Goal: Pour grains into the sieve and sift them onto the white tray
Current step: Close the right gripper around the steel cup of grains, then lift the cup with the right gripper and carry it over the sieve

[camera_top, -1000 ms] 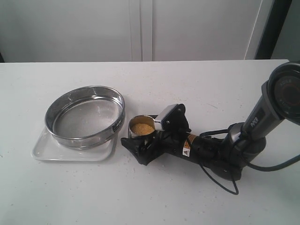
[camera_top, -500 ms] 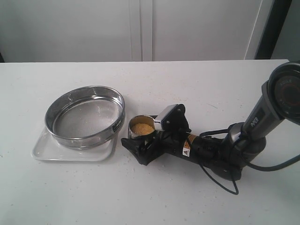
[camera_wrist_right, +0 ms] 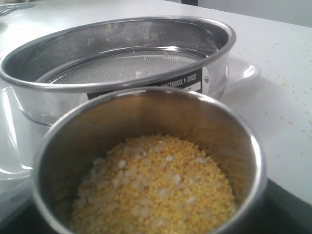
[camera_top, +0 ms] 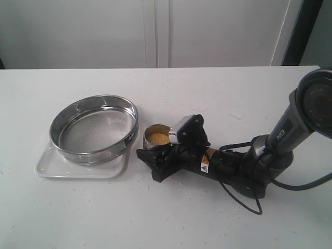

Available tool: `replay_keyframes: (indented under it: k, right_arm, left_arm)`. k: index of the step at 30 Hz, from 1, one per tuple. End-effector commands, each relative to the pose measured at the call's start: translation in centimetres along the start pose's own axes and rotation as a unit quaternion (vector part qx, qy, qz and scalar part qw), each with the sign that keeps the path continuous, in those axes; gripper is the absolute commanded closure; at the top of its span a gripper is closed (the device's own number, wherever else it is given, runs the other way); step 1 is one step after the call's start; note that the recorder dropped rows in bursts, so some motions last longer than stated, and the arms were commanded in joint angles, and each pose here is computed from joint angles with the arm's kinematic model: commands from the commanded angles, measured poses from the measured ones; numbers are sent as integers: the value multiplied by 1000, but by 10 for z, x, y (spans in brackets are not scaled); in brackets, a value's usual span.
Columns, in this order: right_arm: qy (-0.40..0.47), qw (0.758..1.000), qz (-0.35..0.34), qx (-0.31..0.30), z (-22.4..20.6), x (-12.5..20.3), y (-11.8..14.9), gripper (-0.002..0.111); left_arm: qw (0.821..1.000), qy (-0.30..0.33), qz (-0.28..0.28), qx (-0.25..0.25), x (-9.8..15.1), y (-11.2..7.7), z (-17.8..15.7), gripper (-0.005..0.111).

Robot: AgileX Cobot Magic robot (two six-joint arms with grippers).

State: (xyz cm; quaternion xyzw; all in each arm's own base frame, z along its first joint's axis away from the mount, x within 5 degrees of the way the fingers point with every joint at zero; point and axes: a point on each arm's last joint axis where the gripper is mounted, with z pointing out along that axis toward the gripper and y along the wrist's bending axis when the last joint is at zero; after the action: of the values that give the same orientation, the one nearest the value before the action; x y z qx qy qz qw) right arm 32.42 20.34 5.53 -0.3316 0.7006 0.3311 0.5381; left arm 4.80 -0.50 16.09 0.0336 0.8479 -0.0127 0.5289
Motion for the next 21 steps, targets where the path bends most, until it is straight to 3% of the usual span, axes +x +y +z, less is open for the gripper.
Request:
replay_keyframes:
  k: [1,13,21]
  right_arm:
    - [23,1000,7,7,0,5,-1,108]
    - [19,1000,6,8,0,4,-1,108]
    - [-18,1000,-8,9,-2,-27,0,108]
  left_arm:
    - [1000,6,-2,4,3,-1,1,107]
    - [1000,6,-2,4,3,-1,1,107]
    - [1000,6,-2,4,3,-1,1,107]
